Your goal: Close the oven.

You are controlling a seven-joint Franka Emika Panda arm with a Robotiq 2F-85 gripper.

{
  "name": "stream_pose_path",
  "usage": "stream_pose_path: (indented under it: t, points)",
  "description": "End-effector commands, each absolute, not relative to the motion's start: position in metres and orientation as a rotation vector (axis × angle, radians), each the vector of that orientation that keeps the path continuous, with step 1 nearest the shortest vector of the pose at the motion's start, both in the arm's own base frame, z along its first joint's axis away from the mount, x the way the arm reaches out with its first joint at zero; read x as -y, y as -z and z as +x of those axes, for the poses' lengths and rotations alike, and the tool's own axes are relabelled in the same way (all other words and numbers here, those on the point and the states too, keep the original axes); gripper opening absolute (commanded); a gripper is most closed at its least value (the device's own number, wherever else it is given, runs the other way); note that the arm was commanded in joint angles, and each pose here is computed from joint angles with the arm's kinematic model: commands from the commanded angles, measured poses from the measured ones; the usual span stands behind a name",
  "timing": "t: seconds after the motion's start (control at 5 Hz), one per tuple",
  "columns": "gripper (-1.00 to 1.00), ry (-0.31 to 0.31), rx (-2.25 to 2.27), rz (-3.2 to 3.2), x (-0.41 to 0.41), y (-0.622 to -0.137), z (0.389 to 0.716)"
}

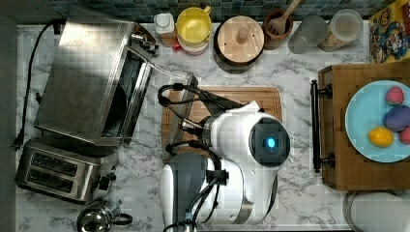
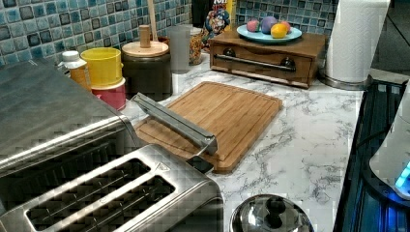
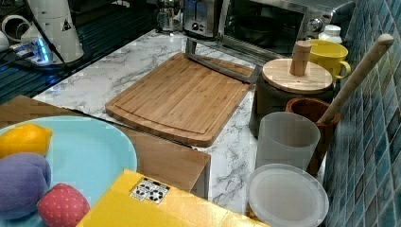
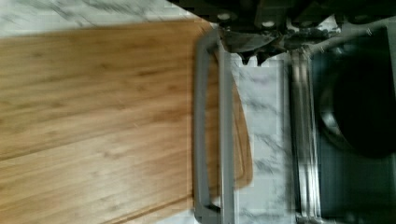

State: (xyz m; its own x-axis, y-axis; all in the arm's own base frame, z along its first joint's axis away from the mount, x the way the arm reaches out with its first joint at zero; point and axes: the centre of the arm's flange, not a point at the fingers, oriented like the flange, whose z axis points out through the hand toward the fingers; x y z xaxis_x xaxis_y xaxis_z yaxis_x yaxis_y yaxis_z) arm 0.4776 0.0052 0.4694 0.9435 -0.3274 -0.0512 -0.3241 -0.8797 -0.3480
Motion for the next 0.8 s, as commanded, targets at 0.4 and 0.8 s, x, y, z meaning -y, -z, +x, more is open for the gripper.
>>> stream_pose_path:
  t: [0.4, 0.8]
  points:
    - [-1.0, 0.028, -0.678, -2.635, 0.001, -0.359, 0.479]
    - [-1.0, 0.032, -0.663, -2.548, 0.029, -0.318, 0.504]
